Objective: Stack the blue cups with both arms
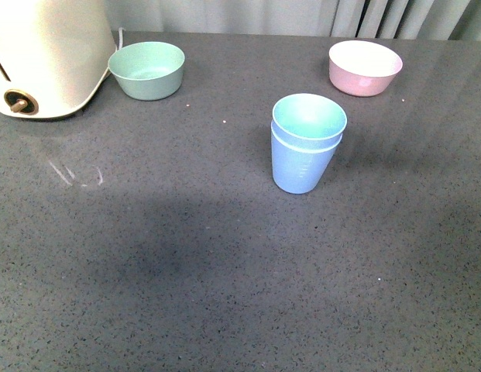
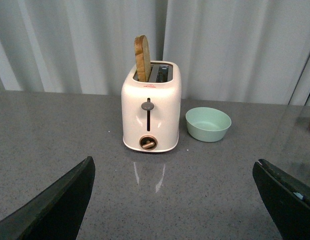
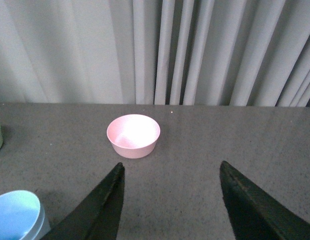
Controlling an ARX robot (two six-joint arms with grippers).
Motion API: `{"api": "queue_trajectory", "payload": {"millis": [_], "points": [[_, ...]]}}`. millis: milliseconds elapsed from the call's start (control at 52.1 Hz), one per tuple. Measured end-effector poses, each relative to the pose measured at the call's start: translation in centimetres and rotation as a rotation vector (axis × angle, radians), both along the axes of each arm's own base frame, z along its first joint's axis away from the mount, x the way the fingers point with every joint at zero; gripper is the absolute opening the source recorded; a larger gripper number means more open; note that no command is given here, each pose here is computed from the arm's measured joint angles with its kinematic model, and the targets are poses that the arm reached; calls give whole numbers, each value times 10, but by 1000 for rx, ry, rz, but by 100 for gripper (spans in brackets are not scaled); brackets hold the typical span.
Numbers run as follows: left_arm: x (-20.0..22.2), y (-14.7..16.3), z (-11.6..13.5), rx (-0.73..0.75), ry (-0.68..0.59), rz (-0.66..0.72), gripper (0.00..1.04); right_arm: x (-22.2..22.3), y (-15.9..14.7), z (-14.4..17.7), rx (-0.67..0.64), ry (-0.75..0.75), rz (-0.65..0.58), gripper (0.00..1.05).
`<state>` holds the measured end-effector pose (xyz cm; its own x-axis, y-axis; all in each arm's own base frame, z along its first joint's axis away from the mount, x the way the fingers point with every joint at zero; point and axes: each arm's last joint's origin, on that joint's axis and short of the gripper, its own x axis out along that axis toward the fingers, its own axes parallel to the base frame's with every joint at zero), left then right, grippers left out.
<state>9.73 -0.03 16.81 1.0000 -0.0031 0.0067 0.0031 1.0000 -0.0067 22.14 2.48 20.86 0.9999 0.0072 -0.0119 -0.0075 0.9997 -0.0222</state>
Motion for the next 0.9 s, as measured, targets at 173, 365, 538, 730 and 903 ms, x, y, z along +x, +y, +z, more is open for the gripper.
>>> {"api": "queue_trajectory", "payload": {"millis": [173,365,538,730,903], "points": [[0,0,0,0,0,0,96,-24,-8,-12,8,-3,-2,22],[0,0,0,0,0,0,96,-48,-21,-24,11,-2,10,2],[0,0,0,0,0,0,96,-63,-24,-30,12,1,-4,2],[0,0,0,0,0,0,96,-76,-24,-35,12,-1,-4,2],[0,0,0,0,0,0,96,-82,-24,-39,12,-17,-5,2]]}}
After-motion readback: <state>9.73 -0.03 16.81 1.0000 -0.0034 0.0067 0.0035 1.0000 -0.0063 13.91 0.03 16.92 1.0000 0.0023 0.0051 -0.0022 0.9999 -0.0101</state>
